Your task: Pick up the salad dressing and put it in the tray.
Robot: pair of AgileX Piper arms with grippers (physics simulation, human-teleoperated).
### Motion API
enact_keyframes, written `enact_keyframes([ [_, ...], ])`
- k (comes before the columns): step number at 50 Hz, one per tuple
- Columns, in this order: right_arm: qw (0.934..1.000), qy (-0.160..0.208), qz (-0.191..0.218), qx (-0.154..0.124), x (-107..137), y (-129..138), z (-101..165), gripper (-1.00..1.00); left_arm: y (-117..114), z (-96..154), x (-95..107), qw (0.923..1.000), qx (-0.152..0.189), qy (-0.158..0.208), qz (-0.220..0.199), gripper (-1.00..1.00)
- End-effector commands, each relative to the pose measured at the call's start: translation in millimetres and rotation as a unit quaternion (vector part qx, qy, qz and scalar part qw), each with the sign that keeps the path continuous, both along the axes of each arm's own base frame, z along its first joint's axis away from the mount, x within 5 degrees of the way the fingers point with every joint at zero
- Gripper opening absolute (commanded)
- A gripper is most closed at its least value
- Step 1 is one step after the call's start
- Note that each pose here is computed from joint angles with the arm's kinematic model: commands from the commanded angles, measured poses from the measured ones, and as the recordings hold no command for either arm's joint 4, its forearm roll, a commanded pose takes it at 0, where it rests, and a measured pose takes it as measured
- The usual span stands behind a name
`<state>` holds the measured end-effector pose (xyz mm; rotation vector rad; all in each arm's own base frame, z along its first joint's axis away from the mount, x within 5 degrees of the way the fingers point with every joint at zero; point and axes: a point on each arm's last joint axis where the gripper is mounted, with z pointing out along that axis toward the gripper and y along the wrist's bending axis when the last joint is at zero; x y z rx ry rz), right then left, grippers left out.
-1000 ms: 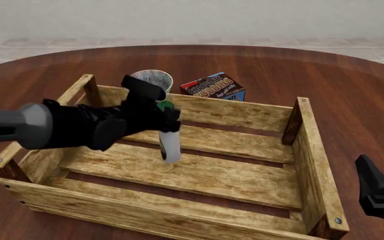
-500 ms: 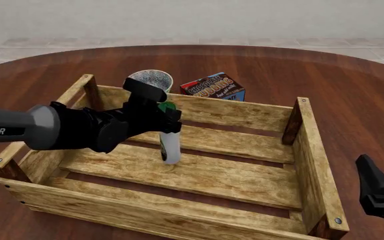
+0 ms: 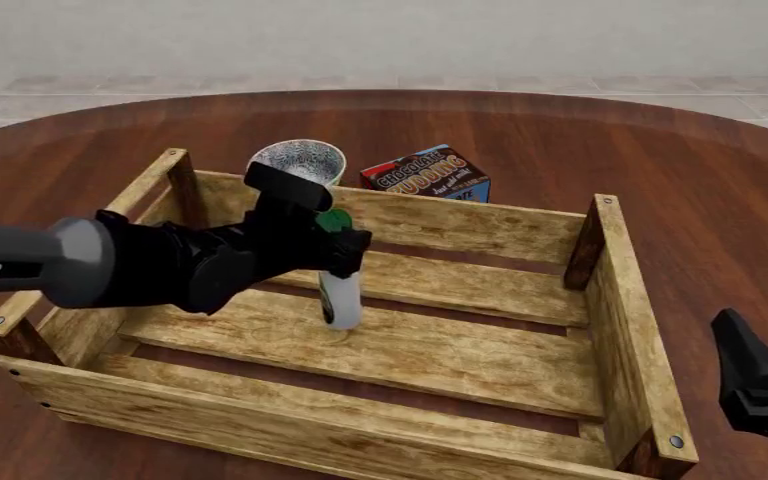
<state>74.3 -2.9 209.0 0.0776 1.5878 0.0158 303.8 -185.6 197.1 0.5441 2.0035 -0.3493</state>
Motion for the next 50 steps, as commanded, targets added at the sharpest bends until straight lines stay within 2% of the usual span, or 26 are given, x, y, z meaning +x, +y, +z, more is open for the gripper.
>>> enact_keyframes([
  [1, 1.0000, 0.000, 0.001, 0.001, 0, 0, 0, 1.00, 1, 2, -2, 1.0000, 0.001, -0.001, -0.001, 1.00],
  [35, 1.0000, 0.000, 0.002, -0.006, -1, 0, 0, 1.00, 6, 36, -8, 0.9994, 0.003, -0.033, -0.008, 1.00],
  [50, 1.0000, 0.000, 0.003, -0.007, -1, 0, 0, 1.00, 7, 60, -14, 0.9987, -0.005, -0.049, -0.012, 1.00],
])
